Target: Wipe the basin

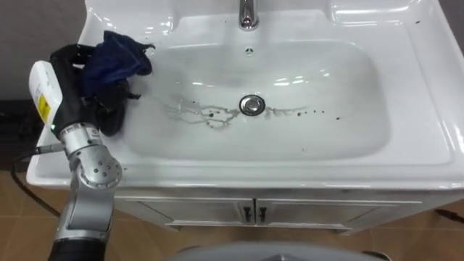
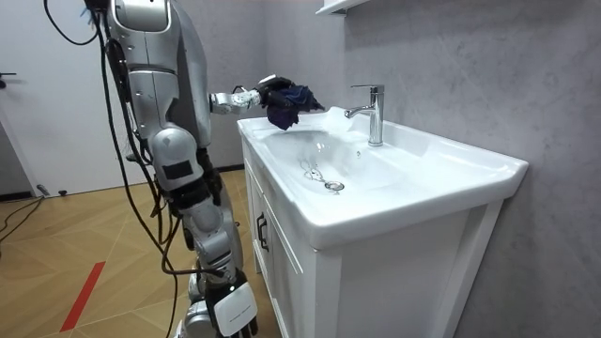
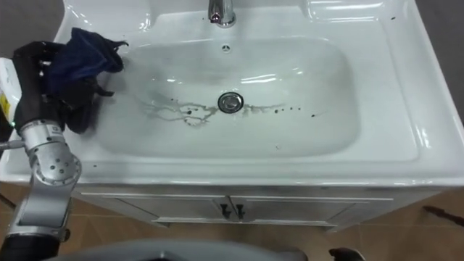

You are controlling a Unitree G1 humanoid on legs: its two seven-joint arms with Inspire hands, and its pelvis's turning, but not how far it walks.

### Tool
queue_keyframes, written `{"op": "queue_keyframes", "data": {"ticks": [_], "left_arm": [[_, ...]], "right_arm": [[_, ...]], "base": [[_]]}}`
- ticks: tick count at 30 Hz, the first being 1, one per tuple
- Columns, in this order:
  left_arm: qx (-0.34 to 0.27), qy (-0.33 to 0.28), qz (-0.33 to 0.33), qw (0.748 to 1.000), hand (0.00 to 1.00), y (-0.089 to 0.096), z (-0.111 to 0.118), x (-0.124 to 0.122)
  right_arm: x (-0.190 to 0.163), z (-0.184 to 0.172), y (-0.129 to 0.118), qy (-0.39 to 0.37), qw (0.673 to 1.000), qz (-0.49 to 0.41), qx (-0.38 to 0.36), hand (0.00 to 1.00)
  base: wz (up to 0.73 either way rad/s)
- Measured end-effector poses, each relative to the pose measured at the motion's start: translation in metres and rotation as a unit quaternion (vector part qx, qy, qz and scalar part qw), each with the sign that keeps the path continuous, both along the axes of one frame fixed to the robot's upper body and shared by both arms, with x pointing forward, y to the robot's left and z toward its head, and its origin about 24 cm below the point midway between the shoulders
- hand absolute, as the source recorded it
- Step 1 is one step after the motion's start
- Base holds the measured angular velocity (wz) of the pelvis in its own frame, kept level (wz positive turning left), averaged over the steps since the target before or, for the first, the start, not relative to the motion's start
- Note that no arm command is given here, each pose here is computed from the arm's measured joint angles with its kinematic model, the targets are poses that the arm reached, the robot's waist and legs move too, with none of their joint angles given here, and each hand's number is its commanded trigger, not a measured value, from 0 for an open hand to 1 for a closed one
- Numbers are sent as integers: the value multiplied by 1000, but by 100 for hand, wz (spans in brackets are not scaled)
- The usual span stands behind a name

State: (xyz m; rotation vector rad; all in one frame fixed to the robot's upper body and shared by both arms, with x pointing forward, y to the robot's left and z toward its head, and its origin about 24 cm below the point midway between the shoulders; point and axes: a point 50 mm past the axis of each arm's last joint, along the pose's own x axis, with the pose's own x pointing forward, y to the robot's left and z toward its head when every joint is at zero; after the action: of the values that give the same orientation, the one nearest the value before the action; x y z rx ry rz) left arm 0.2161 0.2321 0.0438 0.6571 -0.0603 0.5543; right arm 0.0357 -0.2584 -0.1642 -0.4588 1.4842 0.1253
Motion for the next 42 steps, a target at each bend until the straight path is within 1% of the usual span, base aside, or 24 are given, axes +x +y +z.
{"op": "queue_keyframes", "data": {"ticks": [3,5,13,15,18,27,31,34,37,40,42], "left_arm": [[19,-27,-17,999,100,-6,11,6],[26,-33,-22,999,100,-8,14,9],[40,-26,-57,997,100,-25,12,11],[56,-24,-65,996,100,-28,11,11],[78,-21,-72,994,100,-31,12,12],[82,-6,-96,992,100,-36,9,13],[113,2,-102,988,100,-36,10,13],[138,23,-108,984,100,-36,6,13],[154,61,-107,980,100,-33,-1,14],[166,113,-112,973,100,-34,-12,13],[174,133,-115,969,100,-32,-17,13]], "right_arm": [[1,-1,1,4,1000,-2,-1,0],[1,-1,1,3,1000,-1,-2,0],[-1,-1,2,5,1000,-1,-5,0],[-1,-2,3,2,1000,5,-5,0],[-3,-2,3,6,1000,7,-5,0],[-8,-3,6,16,1000,4,-2,0],[-7,-3,6,16,1000,4,-2,0],[-8,-3,6,23,1000,6,-4,0],[-10,-3,5,35,999,10,-7,0],[-13,-3,5,51,999,14,-11,0],[-13,-3,5,52,999,14,-11,0]], "base": [[0],[-2],[0],[0],[3],[0],[3],[0],[-2],[0],[-3]]}}
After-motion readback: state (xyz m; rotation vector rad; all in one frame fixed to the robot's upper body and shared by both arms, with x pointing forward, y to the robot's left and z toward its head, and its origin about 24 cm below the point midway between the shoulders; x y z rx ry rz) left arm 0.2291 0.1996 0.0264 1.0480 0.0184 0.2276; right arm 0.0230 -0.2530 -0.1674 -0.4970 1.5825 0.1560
